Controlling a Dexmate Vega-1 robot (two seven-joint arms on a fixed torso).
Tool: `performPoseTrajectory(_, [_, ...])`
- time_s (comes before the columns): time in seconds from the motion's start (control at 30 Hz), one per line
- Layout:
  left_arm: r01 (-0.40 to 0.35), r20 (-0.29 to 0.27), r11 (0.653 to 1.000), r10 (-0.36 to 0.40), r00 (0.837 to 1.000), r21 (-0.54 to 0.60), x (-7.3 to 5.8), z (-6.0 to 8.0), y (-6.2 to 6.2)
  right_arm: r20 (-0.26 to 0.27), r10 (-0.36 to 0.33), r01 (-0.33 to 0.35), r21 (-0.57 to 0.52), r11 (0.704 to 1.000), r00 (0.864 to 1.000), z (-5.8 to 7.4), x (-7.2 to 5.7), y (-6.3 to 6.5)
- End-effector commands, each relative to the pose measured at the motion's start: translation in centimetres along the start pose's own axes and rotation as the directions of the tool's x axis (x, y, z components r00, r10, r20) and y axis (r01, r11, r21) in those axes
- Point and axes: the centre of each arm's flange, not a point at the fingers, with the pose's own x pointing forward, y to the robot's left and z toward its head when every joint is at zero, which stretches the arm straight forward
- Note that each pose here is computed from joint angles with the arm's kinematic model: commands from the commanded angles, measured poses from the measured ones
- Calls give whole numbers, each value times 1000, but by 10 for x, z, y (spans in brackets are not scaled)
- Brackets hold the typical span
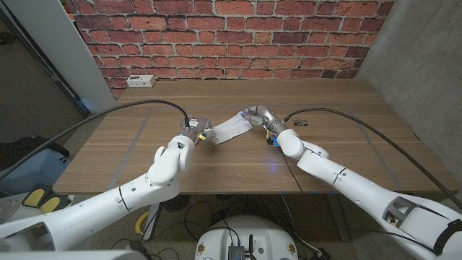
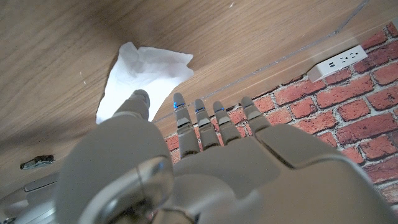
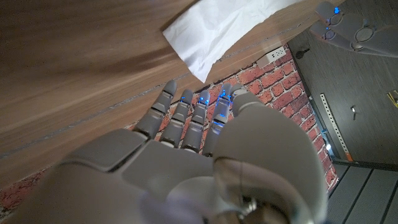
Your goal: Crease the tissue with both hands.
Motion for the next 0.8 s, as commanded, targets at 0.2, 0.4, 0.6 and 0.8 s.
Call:
performPoseTrajectory(0.2, [25,12,992,-27,1000,123,3,21,3,12,150,-148,-100,984,989,2,0,-1])
performPoseTrajectory(0.4, [21,11,988,-23,1000,151,6,27,0,-8,183,-183,-101,978,983,1,3,-1])
performPoseTrajectory(0.6, [16,-1,980,-16,1000,200,7,33,-3,-11,197,-197,-99,975,980,0,5,-1])
performPoseTrajectory(0.8, [29,9,978,-32,999,207,9,35,-11,-11,195,-196,-102,975,981,0,5,-1])
